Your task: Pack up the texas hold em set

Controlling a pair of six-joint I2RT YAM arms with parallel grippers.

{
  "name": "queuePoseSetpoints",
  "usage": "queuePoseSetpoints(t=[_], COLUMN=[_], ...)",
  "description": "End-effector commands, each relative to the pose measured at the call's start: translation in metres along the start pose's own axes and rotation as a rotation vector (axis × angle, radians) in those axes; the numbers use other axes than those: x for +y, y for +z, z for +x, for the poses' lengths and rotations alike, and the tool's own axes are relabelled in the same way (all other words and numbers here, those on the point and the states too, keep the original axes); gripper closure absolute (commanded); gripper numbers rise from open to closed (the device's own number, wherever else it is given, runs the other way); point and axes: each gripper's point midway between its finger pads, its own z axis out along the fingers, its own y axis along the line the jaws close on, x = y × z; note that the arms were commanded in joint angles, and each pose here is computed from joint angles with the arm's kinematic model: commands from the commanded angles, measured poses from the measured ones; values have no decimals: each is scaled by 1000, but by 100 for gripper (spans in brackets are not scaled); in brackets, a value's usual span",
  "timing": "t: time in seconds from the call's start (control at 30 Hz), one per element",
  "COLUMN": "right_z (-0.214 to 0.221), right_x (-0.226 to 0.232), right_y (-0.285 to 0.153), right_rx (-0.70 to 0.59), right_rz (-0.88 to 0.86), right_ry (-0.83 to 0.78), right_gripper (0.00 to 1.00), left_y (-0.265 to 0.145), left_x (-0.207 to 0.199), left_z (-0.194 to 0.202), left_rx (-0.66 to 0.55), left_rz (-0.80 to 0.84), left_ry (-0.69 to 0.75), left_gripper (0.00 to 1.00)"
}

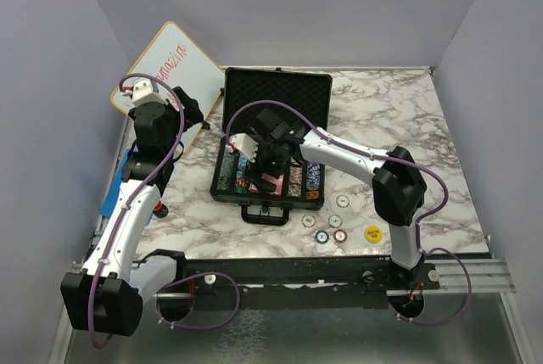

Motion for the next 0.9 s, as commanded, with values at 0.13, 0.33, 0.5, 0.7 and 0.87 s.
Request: queuePoseSetpoints(t=[0.13, 0.33, 0.5, 0.7, 0.87], right_z=[-8, -25, -42, -41, -22], right_x=[13, -2, -27, -38, -36], right_y=[-14, -25, -18, -3, 11], right_rx=[-15, -105, -181, -181, -90], right_rz=[-23, 99, 231, 326, 338], right_ry=[34, 140, 360, 535, 527], right_gripper=[6, 8, 8, 8, 14], left_y=[1, 0, -1, -2, -1], left_x=[-14, -10, -8, -4, -2], left_z=[-8, -1, 0, 1, 8], left_rx=[-16, -7, -9, -7, 6], left_rz=[55, 51, 40, 26, 23], left_ry=[8, 4, 1, 6, -12], left_gripper=[1, 1, 1, 1, 1])
